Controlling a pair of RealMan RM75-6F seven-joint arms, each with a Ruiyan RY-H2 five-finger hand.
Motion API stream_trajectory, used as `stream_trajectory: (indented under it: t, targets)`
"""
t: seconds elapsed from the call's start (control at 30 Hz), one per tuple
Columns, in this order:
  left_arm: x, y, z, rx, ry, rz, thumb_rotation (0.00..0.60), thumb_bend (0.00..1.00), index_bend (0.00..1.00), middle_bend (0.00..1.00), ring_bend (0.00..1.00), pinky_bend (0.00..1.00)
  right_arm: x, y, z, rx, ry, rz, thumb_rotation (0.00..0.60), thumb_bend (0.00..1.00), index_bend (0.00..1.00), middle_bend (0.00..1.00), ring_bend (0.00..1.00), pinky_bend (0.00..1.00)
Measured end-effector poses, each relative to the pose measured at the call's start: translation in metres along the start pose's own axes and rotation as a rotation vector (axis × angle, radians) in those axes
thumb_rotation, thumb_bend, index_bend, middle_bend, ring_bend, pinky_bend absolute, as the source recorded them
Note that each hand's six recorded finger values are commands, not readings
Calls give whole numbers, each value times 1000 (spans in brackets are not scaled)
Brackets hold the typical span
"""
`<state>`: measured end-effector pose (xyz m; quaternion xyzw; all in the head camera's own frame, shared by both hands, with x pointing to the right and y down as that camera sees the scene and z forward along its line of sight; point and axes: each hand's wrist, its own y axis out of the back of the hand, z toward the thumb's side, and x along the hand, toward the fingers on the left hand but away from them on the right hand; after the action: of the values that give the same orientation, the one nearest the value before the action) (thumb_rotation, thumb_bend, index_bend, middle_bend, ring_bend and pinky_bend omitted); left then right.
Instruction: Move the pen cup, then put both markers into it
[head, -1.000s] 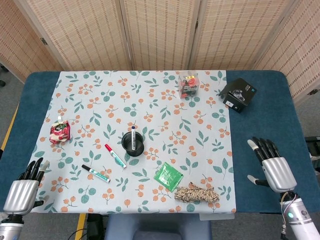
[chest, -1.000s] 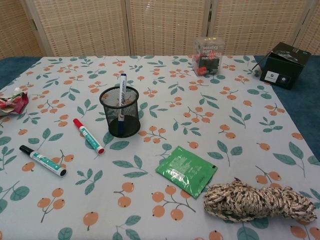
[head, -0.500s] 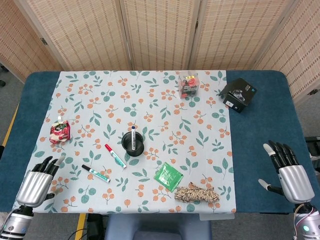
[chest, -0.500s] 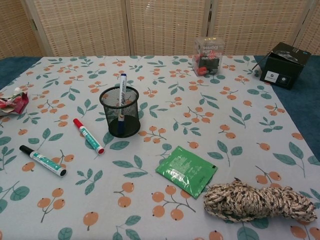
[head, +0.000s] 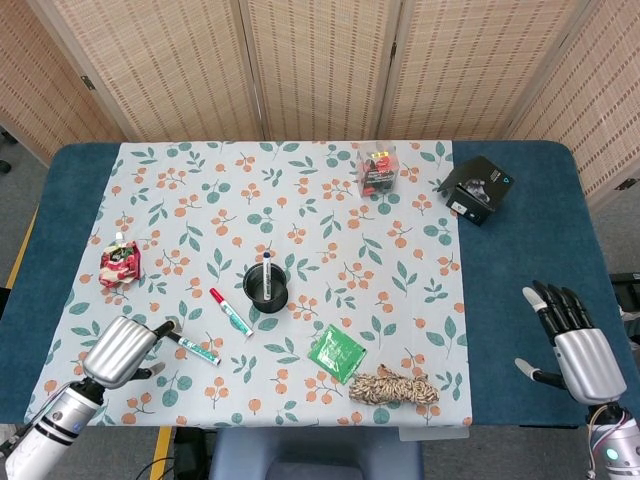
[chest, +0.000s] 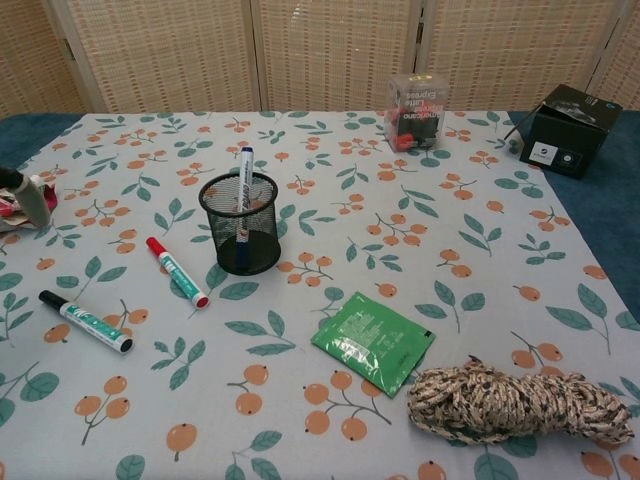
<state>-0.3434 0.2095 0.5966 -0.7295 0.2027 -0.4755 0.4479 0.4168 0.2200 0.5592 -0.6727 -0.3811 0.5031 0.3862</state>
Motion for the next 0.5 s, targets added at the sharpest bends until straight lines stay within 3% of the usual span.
stream_trajectory:
  t: [0.23, 0.5]
  targets:
    - [24, -9, 15, 99, -64, -70, 600, 214, 468, 1000, 948, 941, -2, -4, 2, 9, 5, 18, 600, 112, 0, 0, 0, 0]
    - [42, -29, 29, 149, -113, -144, 600, 248, 486, 1000, 948, 941, -2, -4, 2, 12, 10, 27, 600, 113, 0, 0, 0, 0]
